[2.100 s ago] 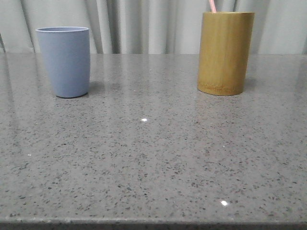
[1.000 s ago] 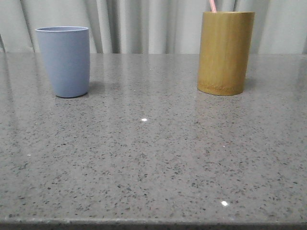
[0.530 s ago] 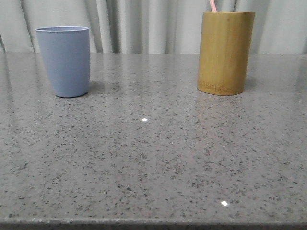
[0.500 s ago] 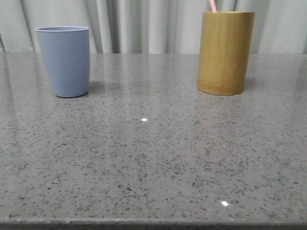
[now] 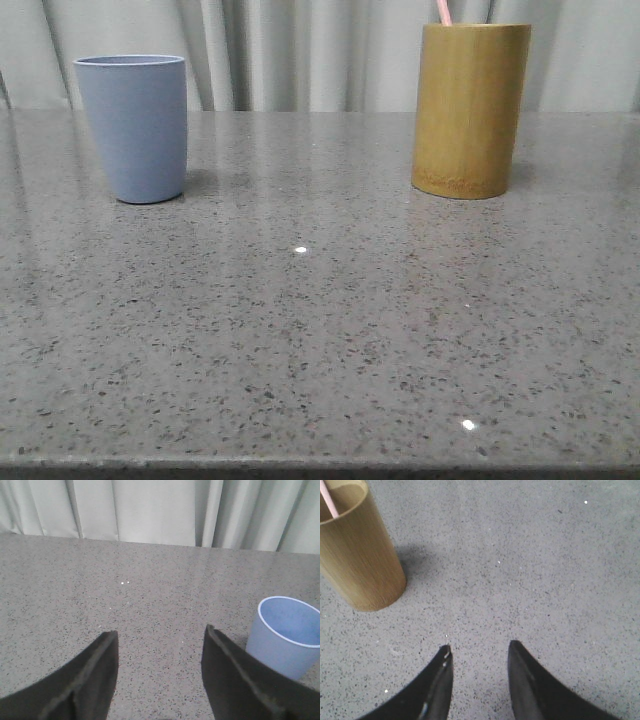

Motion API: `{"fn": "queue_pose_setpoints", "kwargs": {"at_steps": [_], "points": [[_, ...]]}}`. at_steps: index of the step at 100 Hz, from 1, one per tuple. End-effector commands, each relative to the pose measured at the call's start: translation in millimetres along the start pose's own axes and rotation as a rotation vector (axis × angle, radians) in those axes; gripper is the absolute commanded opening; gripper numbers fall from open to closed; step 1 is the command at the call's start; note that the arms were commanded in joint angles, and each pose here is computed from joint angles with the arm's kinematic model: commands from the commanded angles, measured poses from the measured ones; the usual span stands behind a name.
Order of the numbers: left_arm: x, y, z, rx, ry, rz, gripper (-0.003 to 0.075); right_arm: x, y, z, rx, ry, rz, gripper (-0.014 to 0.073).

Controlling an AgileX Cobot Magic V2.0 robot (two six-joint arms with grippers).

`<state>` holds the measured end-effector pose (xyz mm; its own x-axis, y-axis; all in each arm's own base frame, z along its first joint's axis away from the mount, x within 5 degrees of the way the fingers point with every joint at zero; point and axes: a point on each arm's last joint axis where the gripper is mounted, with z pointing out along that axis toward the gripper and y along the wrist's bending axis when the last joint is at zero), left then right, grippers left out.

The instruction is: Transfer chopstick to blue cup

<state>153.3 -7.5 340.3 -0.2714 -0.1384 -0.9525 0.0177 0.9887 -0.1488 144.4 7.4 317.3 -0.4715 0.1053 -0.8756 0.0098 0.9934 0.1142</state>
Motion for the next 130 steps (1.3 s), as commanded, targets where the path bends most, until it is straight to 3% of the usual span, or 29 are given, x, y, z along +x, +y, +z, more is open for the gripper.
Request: {"fn": "queue_pose_setpoints", "kwargs": {"at_steps": [1,27,57,86,130], "points": [[-29.7,-5.1,5.7,0.015,-0.055,-0.015,0.0363,-19.3,2.0,-5.0,-0.014,-0.129,0.002,0.0293],[-64.7,-33.0,52.3,0.101,0.133,0.077,0.0401,-19.5,2.1,-5.1,-0.014,-0.131,0.002,0.0293],[-83.6,-65.2,116.7,0.167,0.327,0.098,0.0435,-18.8,2.0,-5.0,-0.013,-0.122,0.002,0.0293],[-79.7,-89.4,159.1,0.213,0.568,0.105,0.043,-18.8,2.0,-5.0,-0.013,-0.122,0.002,0.0293],[-49.0,-95.6,195.5,0.212,0.746,0.103,0.043,-18.8,2.0,-5.0,-0.013,-0.122,0.002,0.0293]]}}
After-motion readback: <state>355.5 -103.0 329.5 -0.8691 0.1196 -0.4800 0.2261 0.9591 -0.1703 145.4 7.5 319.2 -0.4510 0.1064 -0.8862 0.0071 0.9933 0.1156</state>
